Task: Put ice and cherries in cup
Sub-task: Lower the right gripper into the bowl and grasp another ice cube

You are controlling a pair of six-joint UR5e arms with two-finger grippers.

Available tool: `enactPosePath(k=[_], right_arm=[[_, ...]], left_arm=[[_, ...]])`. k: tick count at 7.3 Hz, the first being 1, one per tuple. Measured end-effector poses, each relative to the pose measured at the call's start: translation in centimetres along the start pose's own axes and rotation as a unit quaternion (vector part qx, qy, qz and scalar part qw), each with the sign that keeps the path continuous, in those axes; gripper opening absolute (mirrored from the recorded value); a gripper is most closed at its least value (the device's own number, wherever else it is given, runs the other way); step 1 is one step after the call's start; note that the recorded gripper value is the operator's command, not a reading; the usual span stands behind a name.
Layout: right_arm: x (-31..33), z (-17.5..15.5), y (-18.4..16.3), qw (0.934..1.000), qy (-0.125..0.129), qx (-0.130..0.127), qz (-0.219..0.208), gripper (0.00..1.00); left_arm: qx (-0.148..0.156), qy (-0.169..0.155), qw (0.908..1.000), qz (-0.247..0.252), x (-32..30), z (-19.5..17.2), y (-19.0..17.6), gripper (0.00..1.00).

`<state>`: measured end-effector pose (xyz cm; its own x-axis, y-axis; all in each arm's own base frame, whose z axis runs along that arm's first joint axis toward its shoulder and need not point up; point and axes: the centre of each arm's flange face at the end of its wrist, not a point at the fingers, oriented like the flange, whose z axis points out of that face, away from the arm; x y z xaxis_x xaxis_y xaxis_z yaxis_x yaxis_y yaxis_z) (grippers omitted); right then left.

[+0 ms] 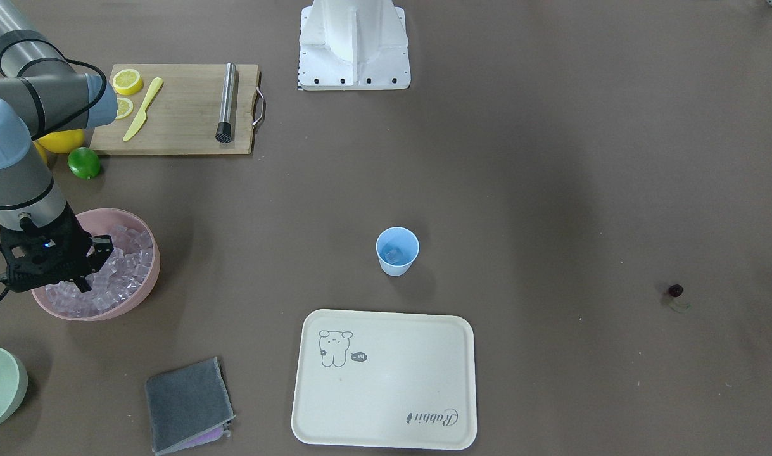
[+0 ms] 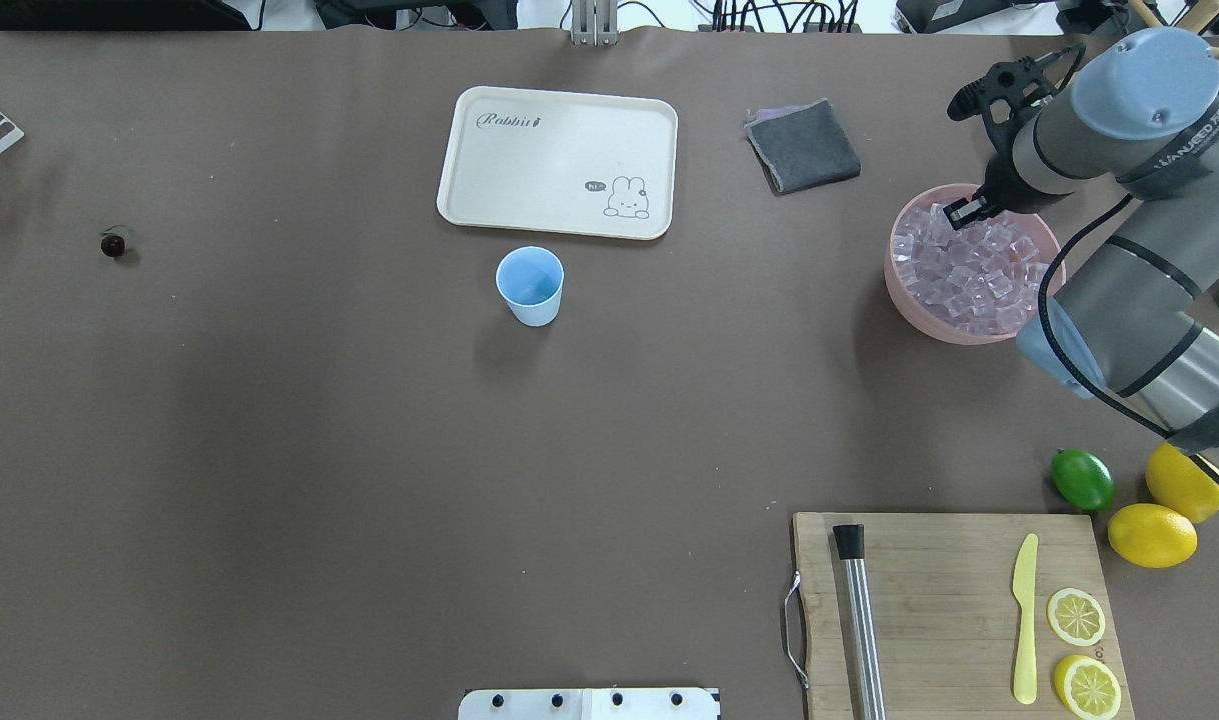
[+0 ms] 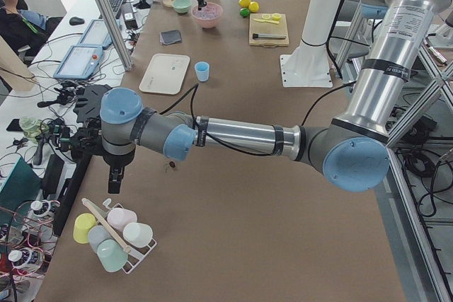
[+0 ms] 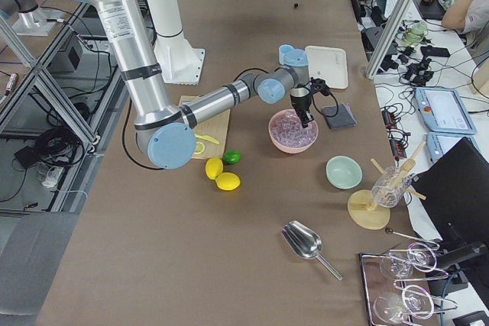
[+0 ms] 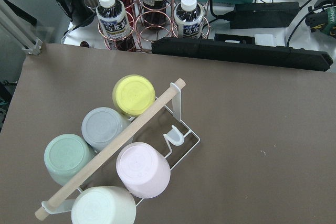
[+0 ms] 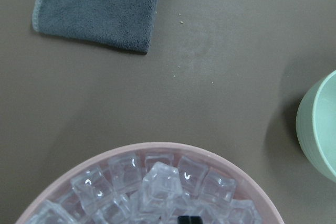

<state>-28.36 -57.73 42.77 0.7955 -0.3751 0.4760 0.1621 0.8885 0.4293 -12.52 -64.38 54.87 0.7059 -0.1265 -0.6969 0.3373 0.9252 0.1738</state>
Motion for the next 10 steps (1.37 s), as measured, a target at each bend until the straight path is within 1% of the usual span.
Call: enactPosePath(k=[3, 4, 5, 6, 9, 10], right_arm=[[-0.6, -0.5, -0.9, 0.9999, -0.006, 0.008, 0.008, 0.98], [-0.8, -0.4, -1.3, 0.9999, -0.006, 0.009, 0.009, 0.90], [-1.1, -0.1, -2.0, 0.9999, -0.005, 0.009, 0.008, 0.87], [-1.4, 0.5, -2.6, 1.0000, -0.004, 0.006, 0.006, 0.77], [-1.8, 0.9, -3.1, 1.0000, -0.004, 0.004, 0.001, 0.76], [-1.8, 0.9, -3.0, 1.0000, -0.005, 0.003, 0.001, 0.72]], left_arm=[[0.002, 0.000, 1.0000, 0.001, 0.3, -0.2, -0.3, 0.98], [0.002, 0.000, 1.0000, 0.001, 0.4, -0.2, -0.4, 0.98], [0.002, 0.000, 1.0000, 0.001, 0.4, -0.3, -0.5, 0.98], [0.002, 0.000, 1.0000, 0.000, 0.4, -0.2, -0.5, 0.98], [0.001, 0.000, 1.0000, 0.001, 0.4, -0.1, -0.6, 0.98], [0.001, 0.000, 1.0000, 0.001, 0.4, -0.1, -0.6, 0.98]])
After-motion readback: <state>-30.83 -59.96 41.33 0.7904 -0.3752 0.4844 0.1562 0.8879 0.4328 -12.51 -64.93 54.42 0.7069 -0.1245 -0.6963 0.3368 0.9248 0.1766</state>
